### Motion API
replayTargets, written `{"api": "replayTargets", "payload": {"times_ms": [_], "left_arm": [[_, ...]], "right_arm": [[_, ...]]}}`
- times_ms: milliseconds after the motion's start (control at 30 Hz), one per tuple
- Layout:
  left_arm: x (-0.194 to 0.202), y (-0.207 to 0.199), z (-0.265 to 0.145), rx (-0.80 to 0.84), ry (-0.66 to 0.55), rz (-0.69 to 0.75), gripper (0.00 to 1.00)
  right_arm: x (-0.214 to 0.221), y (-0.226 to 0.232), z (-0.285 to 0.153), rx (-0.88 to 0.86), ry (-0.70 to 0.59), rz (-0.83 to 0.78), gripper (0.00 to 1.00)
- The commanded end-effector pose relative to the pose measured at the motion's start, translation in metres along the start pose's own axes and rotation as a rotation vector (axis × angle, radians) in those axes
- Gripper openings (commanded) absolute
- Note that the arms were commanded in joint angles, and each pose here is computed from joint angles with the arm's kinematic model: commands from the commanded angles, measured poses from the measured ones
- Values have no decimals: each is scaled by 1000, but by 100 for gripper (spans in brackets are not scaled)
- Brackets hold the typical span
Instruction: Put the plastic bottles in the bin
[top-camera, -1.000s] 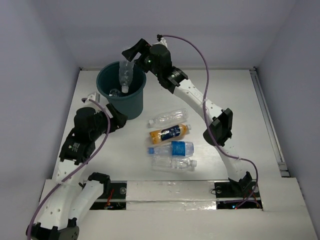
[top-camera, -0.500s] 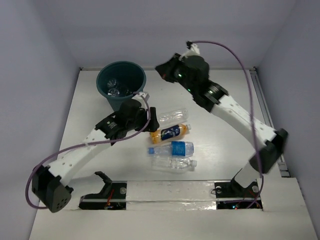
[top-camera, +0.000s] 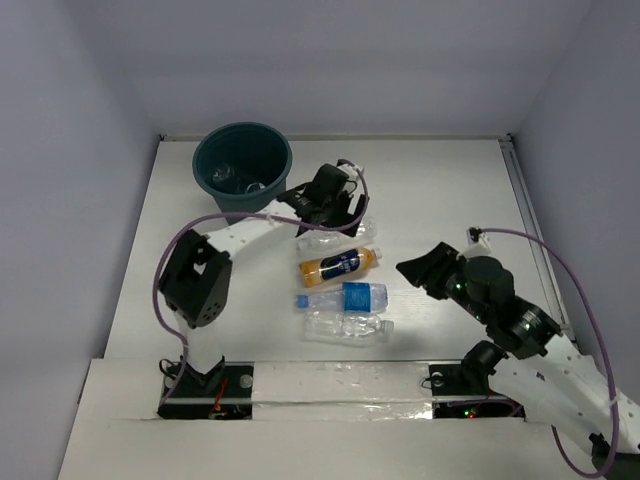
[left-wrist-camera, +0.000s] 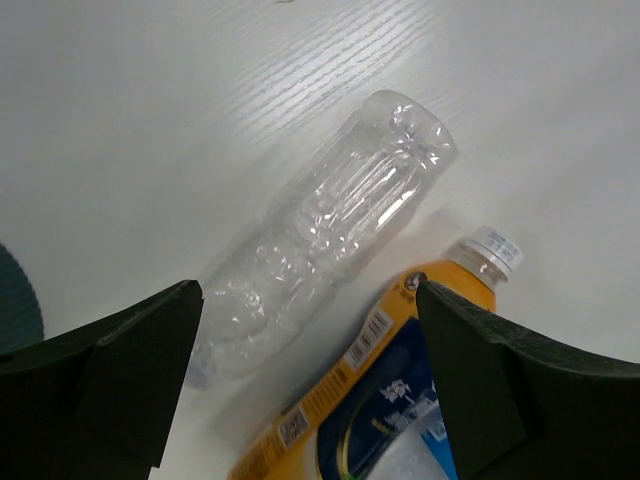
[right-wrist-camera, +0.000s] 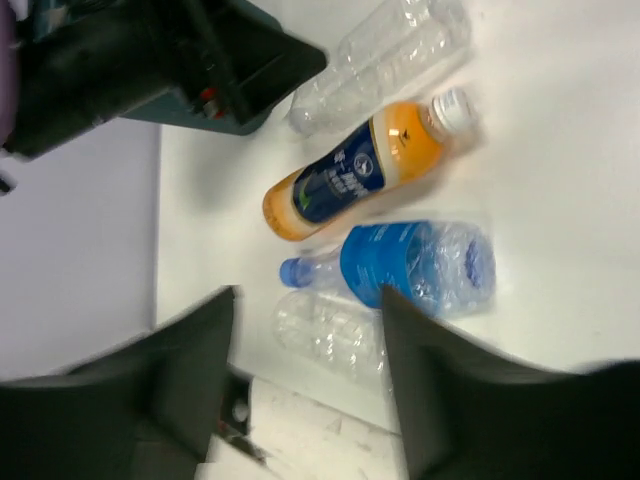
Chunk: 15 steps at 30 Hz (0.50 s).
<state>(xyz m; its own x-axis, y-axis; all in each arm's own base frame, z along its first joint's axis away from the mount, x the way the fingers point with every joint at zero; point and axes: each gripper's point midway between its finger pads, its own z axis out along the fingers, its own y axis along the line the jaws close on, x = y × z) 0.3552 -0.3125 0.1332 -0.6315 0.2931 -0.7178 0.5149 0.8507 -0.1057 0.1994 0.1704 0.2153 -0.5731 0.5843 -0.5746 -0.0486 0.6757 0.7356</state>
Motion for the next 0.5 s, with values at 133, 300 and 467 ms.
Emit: {"api": "replayTargets", "payload": {"times_ms": [133,300,467], "left_arm": [[-5,-11,47,53,68,118,87],[13,-5,73,26,138,128,86],[30,10,82,-13,177,106,75]], "right_arm": [[40,-24,-19,30,162,46,86],[68,-36,-16,74,298,13,89],[95,-45,-13,92,427,21,90]]}}
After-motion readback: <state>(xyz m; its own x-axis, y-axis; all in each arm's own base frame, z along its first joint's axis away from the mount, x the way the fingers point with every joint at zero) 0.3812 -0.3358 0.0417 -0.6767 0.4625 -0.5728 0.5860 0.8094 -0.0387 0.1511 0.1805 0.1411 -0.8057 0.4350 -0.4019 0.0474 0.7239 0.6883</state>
